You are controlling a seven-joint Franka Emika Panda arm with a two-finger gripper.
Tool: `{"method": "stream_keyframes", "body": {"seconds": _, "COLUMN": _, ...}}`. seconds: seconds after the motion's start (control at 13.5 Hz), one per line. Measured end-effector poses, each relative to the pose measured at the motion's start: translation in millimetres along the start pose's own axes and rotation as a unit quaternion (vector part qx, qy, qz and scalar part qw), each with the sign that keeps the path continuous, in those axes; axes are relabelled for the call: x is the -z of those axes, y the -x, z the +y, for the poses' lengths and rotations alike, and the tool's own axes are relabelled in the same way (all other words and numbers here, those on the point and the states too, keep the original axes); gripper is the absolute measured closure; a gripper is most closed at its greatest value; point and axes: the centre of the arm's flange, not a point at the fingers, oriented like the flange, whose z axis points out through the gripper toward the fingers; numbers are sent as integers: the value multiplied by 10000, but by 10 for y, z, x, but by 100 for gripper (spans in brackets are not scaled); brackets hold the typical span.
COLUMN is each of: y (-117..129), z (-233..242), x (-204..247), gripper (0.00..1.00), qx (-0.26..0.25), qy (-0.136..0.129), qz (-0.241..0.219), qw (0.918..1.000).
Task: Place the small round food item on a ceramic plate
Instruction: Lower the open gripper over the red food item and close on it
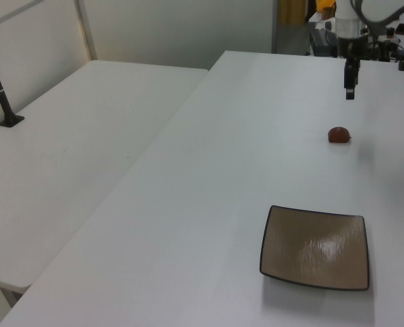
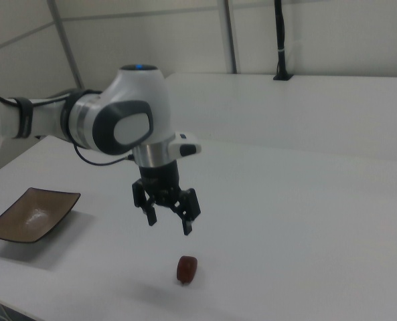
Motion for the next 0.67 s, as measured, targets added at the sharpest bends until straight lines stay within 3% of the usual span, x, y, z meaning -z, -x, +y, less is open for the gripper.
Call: {"method": "stream_keyframes", "body": {"seconds": 0.67, "y": 98, "z": 48, "x": -745, "gripper": 0, "qx": 430, "qy": 157, "qz": 696, "qw": 9965}}
